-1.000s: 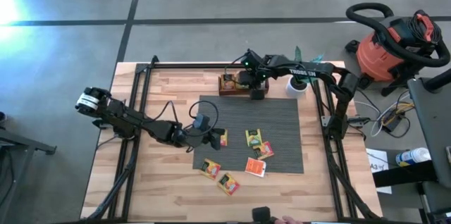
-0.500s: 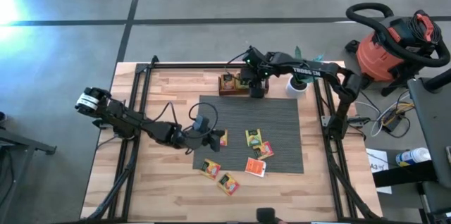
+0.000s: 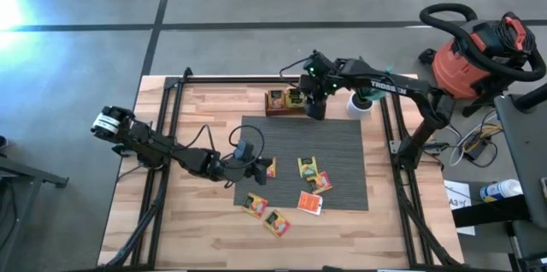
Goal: Pick & Place Tea
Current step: Put the yellow tea bag into the middle section of the wooden organizer
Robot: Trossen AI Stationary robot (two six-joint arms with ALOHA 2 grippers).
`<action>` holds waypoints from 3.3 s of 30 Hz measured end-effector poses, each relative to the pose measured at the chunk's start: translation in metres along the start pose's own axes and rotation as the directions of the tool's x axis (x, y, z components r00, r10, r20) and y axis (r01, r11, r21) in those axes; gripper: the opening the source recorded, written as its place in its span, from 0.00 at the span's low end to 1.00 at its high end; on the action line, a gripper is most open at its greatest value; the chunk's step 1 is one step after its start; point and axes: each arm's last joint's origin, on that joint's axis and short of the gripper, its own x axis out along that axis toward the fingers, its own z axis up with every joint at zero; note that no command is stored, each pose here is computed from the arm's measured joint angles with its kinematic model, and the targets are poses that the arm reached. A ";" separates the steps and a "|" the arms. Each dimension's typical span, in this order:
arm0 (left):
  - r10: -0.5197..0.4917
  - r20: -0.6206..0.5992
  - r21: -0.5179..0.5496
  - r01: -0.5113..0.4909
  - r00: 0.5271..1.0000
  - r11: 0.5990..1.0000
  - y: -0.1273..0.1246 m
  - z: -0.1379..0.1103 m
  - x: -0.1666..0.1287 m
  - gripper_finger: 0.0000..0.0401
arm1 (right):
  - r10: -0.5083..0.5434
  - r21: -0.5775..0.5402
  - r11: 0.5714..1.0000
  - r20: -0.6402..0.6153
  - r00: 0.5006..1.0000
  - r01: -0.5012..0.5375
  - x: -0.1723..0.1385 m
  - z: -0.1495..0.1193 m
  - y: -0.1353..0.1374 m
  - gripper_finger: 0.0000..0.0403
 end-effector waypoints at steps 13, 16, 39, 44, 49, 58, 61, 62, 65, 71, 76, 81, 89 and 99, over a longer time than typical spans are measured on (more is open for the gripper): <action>0.004 -0.003 0.016 -0.004 1.000 1.000 0.000 0.000 0.000 0.00 | 0.264 0.082 0.964 -0.186 0.946 -0.253 0.028 -0.028 0.072 0.31; 0.004 -0.006 0.019 -0.004 1.000 1.000 0.000 -0.001 -0.001 0.00 | 0.286 0.079 0.958 -0.239 0.928 -0.275 0.039 -0.039 0.093 0.31; 0.041 -0.054 0.071 -0.037 0.998 0.997 0.005 -0.006 -0.002 0.00 | 0.314 0.280 0.932 -0.304 0.899 -0.231 0.081 -0.096 0.164 0.24; 0.031 -0.074 0.068 -0.026 0.997 0.997 0.004 -0.007 -0.002 0.00 | 0.304 0.255 0.935 -0.219 0.927 -0.246 0.077 -0.080 0.165 0.22; 0.031 -0.075 0.060 -0.026 0.997 0.998 0.004 -0.007 -0.002 0.00 | 0.276 0.216 0.947 -0.168 0.946 -0.238 0.071 -0.067 0.165 0.21; 0.032 -0.076 0.046 -0.028 0.997 0.999 0.005 -0.007 -0.002 0.00 | 0.195 0.222 0.963 -0.178 0.964 -0.154 0.075 -0.071 0.149 0.24; 0.032 -0.076 0.045 -0.028 0.997 0.999 0.005 -0.007 -0.002 0.00 | 0.187 0.236 0.962 -0.205 0.961 -0.137 0.077 -0.076 0.143 0.25; 0.032 -0.076 0.043 -0.029 0.997 0.999 0.005 -0.007 -0.002 0.00 | 0.185 0.241 0.962 -0.215 0.959 -0.132 0.078 -0.078 0.141 0.25; 0.025 -0.093 0.023 -0.023 0.995 0.999 0.005 -0.007 -0.002 0.00 | 0.179 0.255 0.960 -0.235 0.955 -0.117 0.080 -0.083 0.136 0.27; -0.033 -0.254 -0.024 0.028 0.967 0.999 0.012 0.007 0.010 0.00 | 0.216 0.284 0.949 -0.251 0.944 -0.141 0.086 -0.094 0.119 0.27; -0.039 -0.244 -0.058 0.026 0.969 0.998 0.022 0.028 0.021 0.00 | 0.248 0.351 0.922 -0.216 0.944 -0.162 0.087 -0.093 0.099 0.26; -0.126 -0.235 -0.081 0.109 0.964 0.991 0.026 0.039 0.036 0.00 | 0.268 0.381 0.906 -0.182 0.946 -0.183 0.088 -0.091 0.091 0.28; -0.121 -0.284 -0.010 0.123 0.951 0.992 0.017 0.022 0.087 0.00 | 0.274 0.376 0.907 -0.185 0.944 -0.190 0.088 -0.091 0.094 0.33; -0.214 -0.364 0.074 0.257 0.906 0.963 -0.015 0.010 0.144 0.00 | 0.334 0.435 0.878 -0.256 0.907 -0.200 0.089 -0.105 0.098 0.33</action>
